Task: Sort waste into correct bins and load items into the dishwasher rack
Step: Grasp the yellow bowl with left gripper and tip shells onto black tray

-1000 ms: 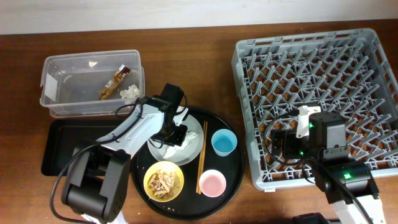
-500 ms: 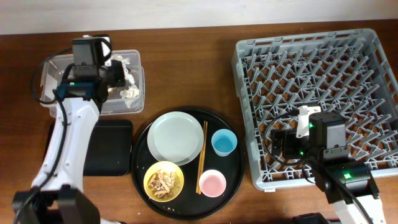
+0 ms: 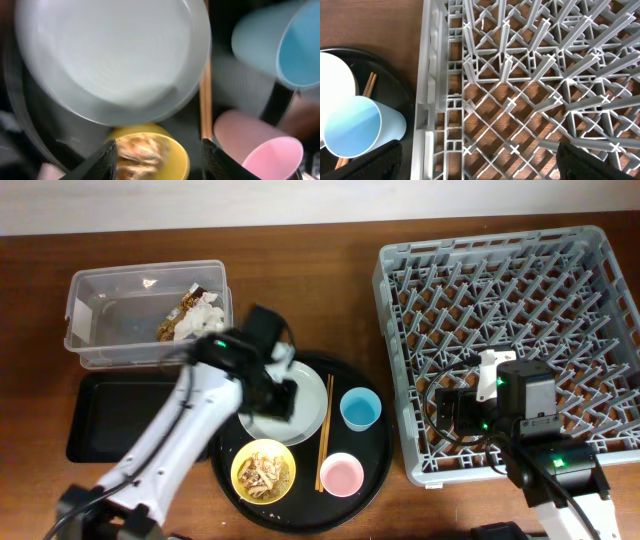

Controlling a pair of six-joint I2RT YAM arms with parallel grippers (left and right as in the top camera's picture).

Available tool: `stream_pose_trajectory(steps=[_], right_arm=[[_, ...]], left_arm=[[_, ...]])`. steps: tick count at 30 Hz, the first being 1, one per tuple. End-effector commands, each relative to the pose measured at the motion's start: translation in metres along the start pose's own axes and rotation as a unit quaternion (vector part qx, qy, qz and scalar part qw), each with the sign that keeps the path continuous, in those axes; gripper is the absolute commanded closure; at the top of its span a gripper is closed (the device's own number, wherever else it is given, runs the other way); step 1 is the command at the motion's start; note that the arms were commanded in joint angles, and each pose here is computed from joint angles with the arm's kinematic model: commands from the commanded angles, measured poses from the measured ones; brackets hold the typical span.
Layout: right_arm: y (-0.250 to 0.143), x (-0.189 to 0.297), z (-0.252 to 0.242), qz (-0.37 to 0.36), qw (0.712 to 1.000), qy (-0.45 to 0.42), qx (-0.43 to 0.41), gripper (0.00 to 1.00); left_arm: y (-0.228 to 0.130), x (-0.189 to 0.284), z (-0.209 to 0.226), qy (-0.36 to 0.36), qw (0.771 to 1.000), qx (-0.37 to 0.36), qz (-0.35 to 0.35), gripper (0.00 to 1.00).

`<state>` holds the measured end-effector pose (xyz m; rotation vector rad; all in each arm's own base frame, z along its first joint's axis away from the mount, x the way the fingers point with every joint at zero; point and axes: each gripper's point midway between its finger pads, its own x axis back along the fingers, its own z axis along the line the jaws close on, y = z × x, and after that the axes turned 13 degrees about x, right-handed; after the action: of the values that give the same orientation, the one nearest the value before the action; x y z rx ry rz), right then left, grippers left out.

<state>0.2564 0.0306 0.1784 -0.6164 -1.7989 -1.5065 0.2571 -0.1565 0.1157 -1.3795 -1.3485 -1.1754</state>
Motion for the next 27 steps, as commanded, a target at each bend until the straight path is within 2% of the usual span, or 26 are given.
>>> stream_pose_trajectory(steps=[1,4,7,9,15,17,22,25,27], right_arm=[[0.007,0.005,0.000,-0.010,1.000,0.000,-0.002,0.01],[0.007,0.005,0.000,-0.010,1.000,0.000,-0.002,0.01],[0.007,0.005,0.003,-0.011,1.000,0.008,-0.002,0.01],[0.007,0.005,0.003,-0.011,1.000,0.008,-0.002,0.01],[0.006,0.005,0.003,-0.010,1.000,0.008,-0.002,0.01],[0.006,0.005,0.003,-0.010,1.000,0.008,-0.002,0.01],[0.006,0.005,0.003,-0.009,1.000,0.008,-0.002,0.01],[0.006,0.005,0.003,-0.010,1.000,0.008,-0.002,0.01],[0.006,0.005,0.003,-0.010,1.000,0.008,-0.002,0.01]], left_arm=[[-0.041,-0.034,-0.010,0.017,0.998,0.032,0.056,0.47],[-0.069,-0.065,-0.012,0.030,0.996,0.033,0.077,0.48],[-0.085,-0.084,-0.004,0.039,0.994,0.049,0.086,0.61],[-0.087,-0.086,-0.002,0.042,0.994,0.049,0.087,0.74],[-0.091,-0.095,0.011,0.066,0.992,0.066,0.081,0.77],[-0.090,-0.095,0.011,0.065,0.993,0.066,0.080,0.81],[-0.093,-0.096,0.009,0.065,0.993,0.059,0.081,0.99],[-0.097,-0.090,0.013,0.077,0.990,0.065,0.095,0.99],[-0.087,-0.074,0.014,0.080,0.991,0.071,0.085,0.99]])
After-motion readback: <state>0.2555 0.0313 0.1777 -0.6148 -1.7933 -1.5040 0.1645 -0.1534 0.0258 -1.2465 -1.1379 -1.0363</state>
